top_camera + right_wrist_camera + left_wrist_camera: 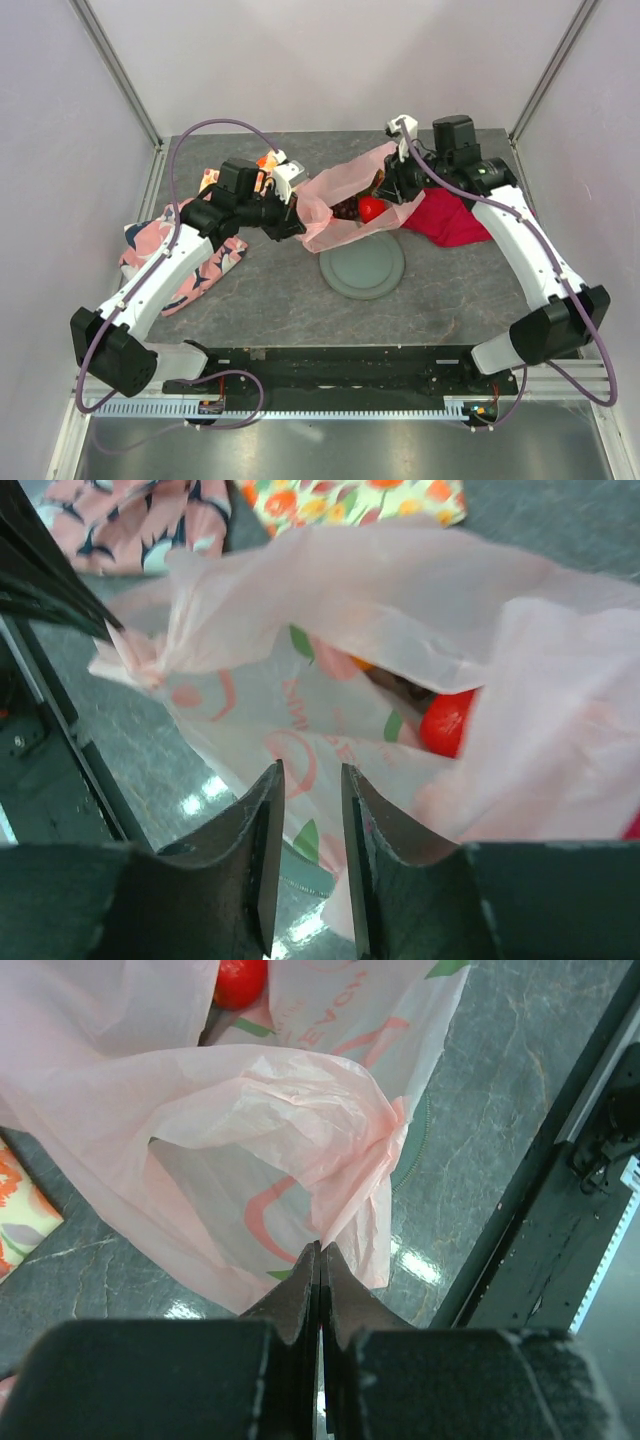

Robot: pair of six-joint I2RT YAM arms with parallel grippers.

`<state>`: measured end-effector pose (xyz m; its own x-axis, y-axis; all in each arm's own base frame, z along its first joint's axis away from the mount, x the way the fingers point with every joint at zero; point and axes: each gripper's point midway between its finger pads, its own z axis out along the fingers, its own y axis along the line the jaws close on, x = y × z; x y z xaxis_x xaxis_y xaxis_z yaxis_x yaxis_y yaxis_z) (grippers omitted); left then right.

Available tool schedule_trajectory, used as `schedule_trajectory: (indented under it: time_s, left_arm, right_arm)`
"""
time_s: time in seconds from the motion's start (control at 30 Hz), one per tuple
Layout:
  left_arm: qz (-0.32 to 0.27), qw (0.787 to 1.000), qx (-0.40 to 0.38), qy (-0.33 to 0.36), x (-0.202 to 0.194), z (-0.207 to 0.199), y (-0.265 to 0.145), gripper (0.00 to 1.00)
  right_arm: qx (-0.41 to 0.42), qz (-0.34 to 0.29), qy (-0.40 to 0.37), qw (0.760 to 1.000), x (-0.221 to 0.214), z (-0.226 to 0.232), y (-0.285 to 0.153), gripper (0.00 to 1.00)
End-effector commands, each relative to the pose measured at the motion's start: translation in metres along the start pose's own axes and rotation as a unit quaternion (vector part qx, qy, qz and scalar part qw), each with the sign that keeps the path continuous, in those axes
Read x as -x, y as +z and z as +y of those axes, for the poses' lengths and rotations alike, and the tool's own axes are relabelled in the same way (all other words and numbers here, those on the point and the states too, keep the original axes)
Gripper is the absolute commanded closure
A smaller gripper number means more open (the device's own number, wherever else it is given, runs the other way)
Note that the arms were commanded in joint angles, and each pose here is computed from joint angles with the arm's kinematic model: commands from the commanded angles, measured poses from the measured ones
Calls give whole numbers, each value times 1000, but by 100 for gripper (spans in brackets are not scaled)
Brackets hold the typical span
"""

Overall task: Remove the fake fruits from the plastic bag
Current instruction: Adjust the plastic bag at the center of the board.

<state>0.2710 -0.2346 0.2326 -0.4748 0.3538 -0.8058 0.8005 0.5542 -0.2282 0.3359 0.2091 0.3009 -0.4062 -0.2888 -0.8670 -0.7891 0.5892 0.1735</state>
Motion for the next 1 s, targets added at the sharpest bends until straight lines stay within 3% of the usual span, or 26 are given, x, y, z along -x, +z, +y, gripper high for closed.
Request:
schedule_trajectory:
  time_s: [0.0, 0.13, 0.33, 0.5, 0.6, 0.77, 0.97]
  left_arm:
    - [-39, 999, 9, -7, 25, 4, -4, 98]
    - [-41, 999, 1, -16, 24, 1, -2, 98]
    - [-35, 999, 0, -20, 19, 2, 1, 99]
    - [-24, 1000, -2, -14, 7, 1, 0, 98]
    - [-20, 999, -18, -17, 0, -6, 0, 98]
    - [-20, 995, -92, -32, -2, -32, -1, 98]
    - [-32, 997, -62, -21, 11, -19, 3, 98]
  right_arm:
    - [56, 54, -10, 997, -34, 11, 29, 65]
    - [48, 73, 8, 996, -45, -2, 57, 68]
    - [-138, 171, 34, 975, -109, -85, 61, 70]
    - [-153, 215, 78, 962, -169, -69, 26, 67]
    - [-159, 215, 83, 960, -179, -64, 19, 64]
    - [-134, 155, 59, 977, -127, -73, 40, 53]
    - [-99, 142, 74, 982, -103, -82, 80, 32]
